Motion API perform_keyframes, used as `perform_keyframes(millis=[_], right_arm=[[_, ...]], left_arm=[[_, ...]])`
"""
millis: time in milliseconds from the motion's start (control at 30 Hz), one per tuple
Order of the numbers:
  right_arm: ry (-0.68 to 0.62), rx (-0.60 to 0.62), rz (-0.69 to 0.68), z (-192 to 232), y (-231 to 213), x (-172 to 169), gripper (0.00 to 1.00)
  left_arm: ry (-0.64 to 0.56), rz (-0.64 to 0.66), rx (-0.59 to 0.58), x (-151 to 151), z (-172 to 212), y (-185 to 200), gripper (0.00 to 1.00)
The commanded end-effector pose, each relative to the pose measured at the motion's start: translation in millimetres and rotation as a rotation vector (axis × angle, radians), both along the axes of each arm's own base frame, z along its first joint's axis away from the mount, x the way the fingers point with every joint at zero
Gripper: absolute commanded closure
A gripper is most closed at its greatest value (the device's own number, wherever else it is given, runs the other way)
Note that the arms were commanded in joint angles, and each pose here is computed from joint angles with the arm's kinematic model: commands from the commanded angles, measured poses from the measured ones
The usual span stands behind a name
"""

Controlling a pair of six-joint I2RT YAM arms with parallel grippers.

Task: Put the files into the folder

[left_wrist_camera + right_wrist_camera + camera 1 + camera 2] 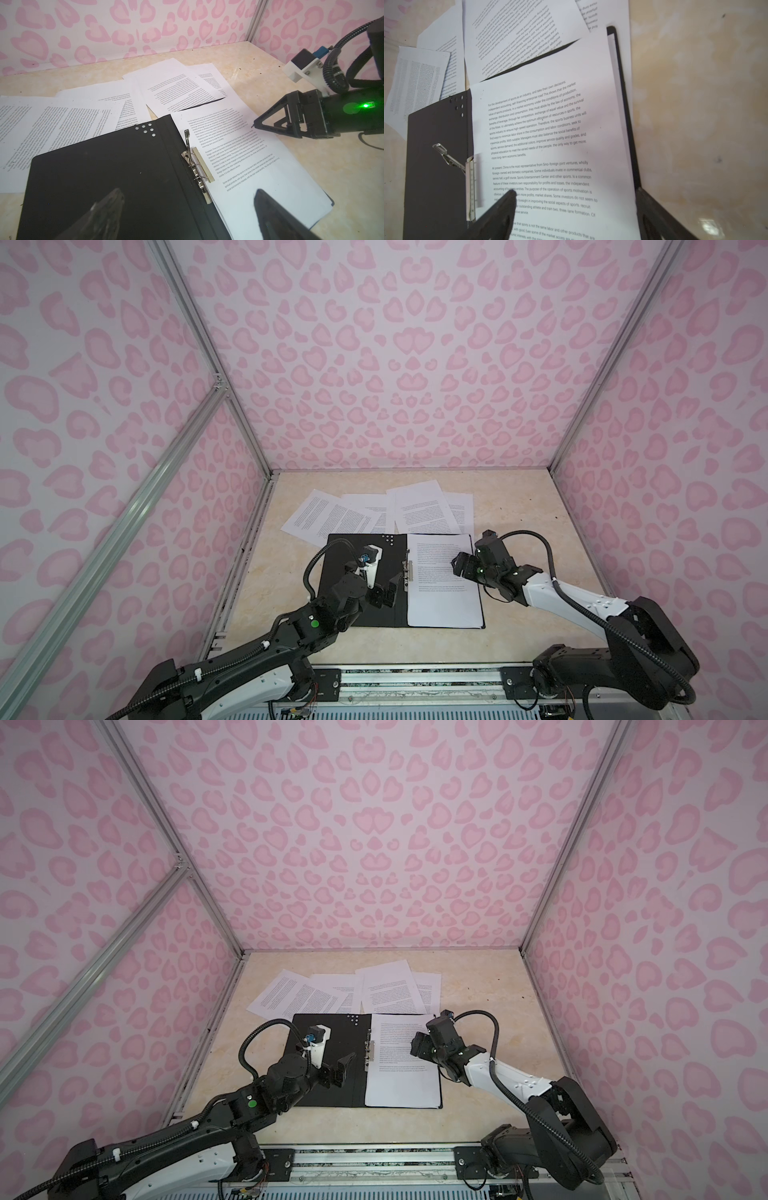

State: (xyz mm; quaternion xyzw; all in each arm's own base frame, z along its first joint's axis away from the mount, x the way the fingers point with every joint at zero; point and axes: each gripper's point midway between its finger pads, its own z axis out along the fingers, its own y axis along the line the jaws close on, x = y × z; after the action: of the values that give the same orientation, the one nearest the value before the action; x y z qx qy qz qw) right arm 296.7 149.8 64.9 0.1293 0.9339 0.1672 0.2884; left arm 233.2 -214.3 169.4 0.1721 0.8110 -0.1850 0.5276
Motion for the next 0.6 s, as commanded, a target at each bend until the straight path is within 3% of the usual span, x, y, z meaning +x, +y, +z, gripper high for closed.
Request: perform_keyframes(millis=[0,367,567], right_arm=[[0.03,-0.135,-0.028,0.6,-28.0,-5.3,0.04],[-0.072,-0.056,0.119,36.2,-15.2,5.7,0.02],[-0.069,-0.019,0.216,37.1,6.0,15.3,0.02]], left_arm=[[-0.015,0.021,-0.016,3.8,8.2,0.6,0.0],[0.01,0.103,0.022,11.4,1.7,11.8,0.0],[0.205,0.213,-0.118,39.1,-18.3,38.3,0.0]])
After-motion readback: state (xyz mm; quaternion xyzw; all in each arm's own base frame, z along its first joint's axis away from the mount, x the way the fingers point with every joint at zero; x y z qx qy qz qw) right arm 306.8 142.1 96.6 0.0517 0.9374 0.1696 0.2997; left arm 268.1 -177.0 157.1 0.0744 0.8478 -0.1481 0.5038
